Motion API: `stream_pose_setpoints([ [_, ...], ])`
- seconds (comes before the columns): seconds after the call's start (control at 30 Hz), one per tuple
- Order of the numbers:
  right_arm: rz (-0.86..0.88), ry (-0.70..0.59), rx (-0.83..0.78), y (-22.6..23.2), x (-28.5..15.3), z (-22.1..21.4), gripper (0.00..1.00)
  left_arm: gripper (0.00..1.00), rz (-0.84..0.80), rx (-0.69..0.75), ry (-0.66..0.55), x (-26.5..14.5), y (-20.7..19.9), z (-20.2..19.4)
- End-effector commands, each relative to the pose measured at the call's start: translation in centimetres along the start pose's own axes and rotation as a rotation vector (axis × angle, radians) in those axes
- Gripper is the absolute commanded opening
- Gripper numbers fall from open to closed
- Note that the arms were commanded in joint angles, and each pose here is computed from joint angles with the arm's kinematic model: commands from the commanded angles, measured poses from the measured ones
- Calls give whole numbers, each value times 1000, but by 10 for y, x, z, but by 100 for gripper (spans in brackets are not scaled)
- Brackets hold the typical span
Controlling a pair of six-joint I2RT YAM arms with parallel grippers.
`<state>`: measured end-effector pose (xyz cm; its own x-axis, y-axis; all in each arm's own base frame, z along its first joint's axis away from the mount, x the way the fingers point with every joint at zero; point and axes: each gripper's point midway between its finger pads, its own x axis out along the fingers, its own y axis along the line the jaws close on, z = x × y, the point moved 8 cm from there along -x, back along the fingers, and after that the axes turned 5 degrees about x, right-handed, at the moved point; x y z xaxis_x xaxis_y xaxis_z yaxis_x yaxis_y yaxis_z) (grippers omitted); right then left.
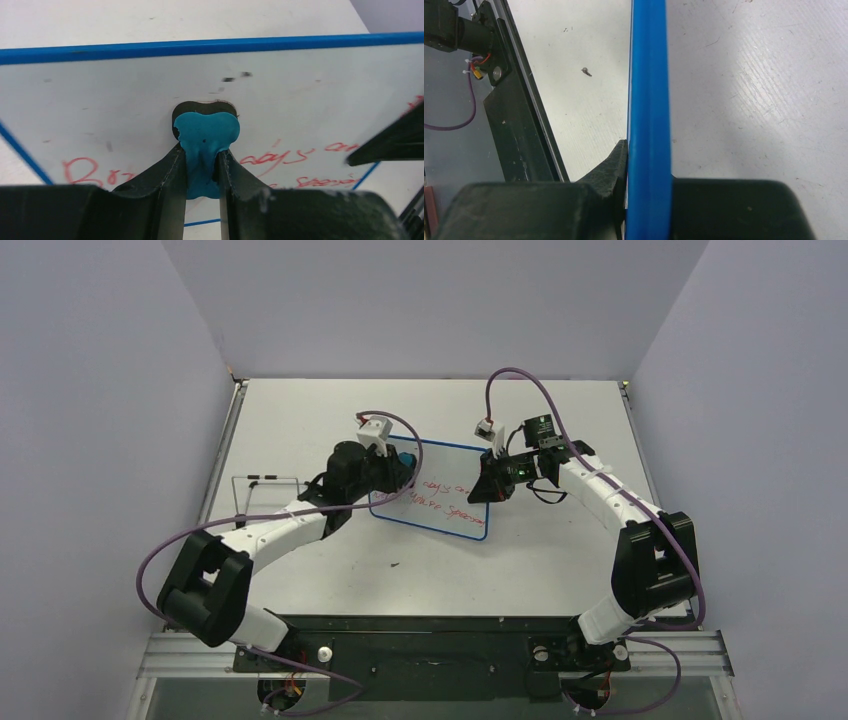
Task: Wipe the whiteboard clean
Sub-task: Erase the whiteboard at the whiteboard stand.
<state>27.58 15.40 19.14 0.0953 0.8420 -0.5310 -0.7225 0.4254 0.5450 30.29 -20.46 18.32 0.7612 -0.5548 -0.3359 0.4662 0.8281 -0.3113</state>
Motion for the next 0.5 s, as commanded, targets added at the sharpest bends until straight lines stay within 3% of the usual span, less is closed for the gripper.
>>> stream_pose_setpoints([
  [0.0, 73, -32, -104, 17, -3, 9, 0, 0, -113, 55, -65, -3, -37, 25],
  [0.3, 69, -36, -109, 18, -4, 10, 0, 0, 79, 10, -122, -17, 3, 42],
  [0.47, 66, -36, -108, 18, -5, 10, 0, 0, 4, 74, -110, -36, -2, 47],
])
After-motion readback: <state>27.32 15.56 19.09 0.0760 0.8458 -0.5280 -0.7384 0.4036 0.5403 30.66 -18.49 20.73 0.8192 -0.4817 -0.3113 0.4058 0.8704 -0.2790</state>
